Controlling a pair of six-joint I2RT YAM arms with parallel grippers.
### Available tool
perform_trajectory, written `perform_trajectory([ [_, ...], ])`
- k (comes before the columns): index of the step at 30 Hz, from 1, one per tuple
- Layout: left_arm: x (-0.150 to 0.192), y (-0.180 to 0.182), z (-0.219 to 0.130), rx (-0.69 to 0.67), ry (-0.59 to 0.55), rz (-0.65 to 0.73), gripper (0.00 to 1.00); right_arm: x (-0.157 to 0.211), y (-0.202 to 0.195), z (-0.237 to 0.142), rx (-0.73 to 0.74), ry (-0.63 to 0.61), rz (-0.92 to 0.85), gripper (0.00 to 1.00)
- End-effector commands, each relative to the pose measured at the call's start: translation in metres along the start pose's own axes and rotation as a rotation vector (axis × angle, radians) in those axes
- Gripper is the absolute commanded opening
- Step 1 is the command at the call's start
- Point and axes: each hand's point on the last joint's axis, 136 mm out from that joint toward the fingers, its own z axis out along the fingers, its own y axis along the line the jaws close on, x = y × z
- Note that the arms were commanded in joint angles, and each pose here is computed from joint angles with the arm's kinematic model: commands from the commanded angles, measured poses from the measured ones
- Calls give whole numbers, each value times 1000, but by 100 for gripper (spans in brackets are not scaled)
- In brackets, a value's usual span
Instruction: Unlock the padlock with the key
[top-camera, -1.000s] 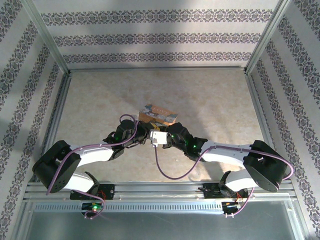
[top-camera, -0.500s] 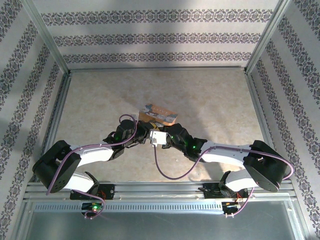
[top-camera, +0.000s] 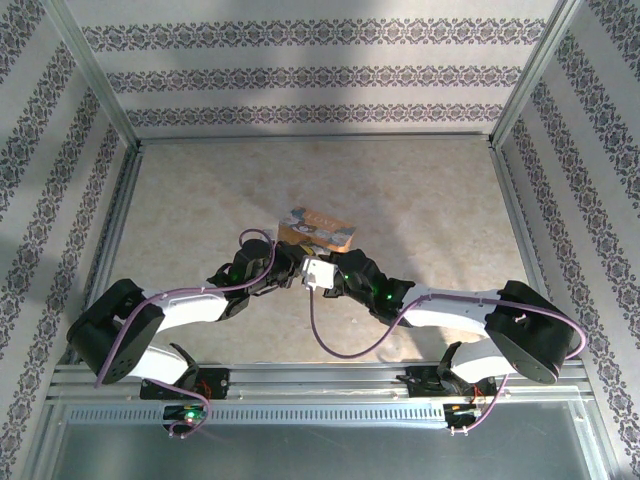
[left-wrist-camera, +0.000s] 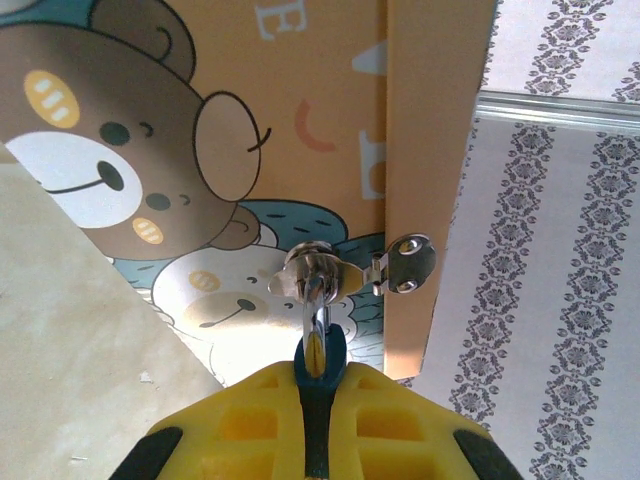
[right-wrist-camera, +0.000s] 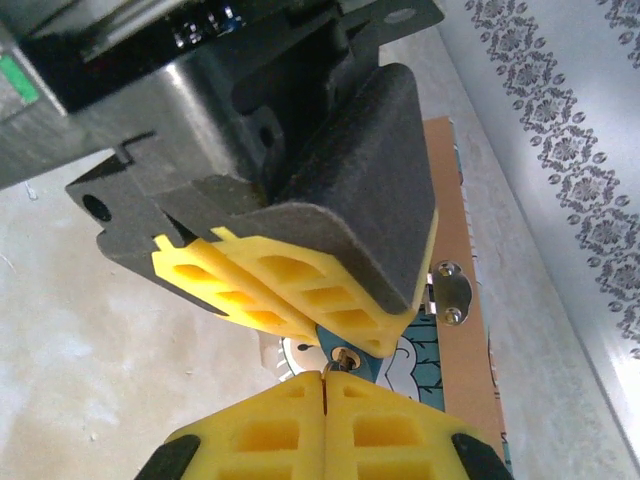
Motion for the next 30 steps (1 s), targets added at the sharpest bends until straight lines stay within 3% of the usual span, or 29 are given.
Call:
perform_trajectory([
  [1, 15, -23, 5, 69, 49, 10, 0, -22, -13, -5, 48, -84, 114, 0],
  [16, 15, -14, 8, 49, 39, 10, 0, -32, -8, 0, -1, -153, 532, 0],
  [30, 16, -11, 8, 42, 35, 13, 0, -27, 0, 2, -22, -163, 628, 0],
])
